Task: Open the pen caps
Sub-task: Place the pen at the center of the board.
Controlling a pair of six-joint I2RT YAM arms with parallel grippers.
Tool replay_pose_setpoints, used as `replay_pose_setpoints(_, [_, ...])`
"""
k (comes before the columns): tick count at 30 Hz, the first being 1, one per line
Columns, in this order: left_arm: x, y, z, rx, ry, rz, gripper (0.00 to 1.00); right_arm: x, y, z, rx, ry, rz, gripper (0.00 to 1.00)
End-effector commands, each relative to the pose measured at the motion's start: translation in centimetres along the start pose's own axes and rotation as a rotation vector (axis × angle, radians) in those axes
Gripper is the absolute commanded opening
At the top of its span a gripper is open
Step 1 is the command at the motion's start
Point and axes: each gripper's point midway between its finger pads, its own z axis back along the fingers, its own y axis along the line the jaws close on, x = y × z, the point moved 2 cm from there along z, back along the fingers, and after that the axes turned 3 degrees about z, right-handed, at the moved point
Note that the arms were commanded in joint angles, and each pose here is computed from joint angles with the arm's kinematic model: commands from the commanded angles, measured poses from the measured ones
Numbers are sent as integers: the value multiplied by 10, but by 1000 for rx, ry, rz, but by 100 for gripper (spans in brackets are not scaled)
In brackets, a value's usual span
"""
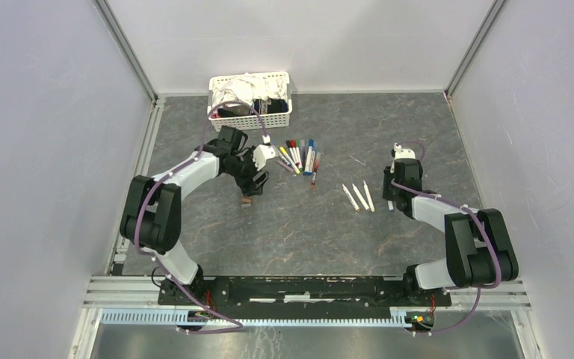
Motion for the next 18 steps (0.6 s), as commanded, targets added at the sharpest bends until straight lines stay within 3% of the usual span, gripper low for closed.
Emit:
replay_pose_setpoints(1, [59, 2, 45, 27, -146, 26, 81, 14, 4, 6, 21, -23, -14, 33])
replay_pose_setpoints(3, [79, 6, 66, 54, -190, 31, 99, 36, 9, 13, 29, -79, -11, 36])
replay_pose_setpoints(8, [111, 19, 125, 167, -245, 81, 100, 91, 50, 28, 67, -165, 50, 47])
replay_pose_setpoints(13, [125, 33, 187, 366, -311, 137, 100, 113, 114, 26, 191, -160, 90, 54])
replay_pose_setpoints(18, [105, 22, 197, 407, -320, 152, 100, 110, 179, 11, 300, -111, 142, 53])
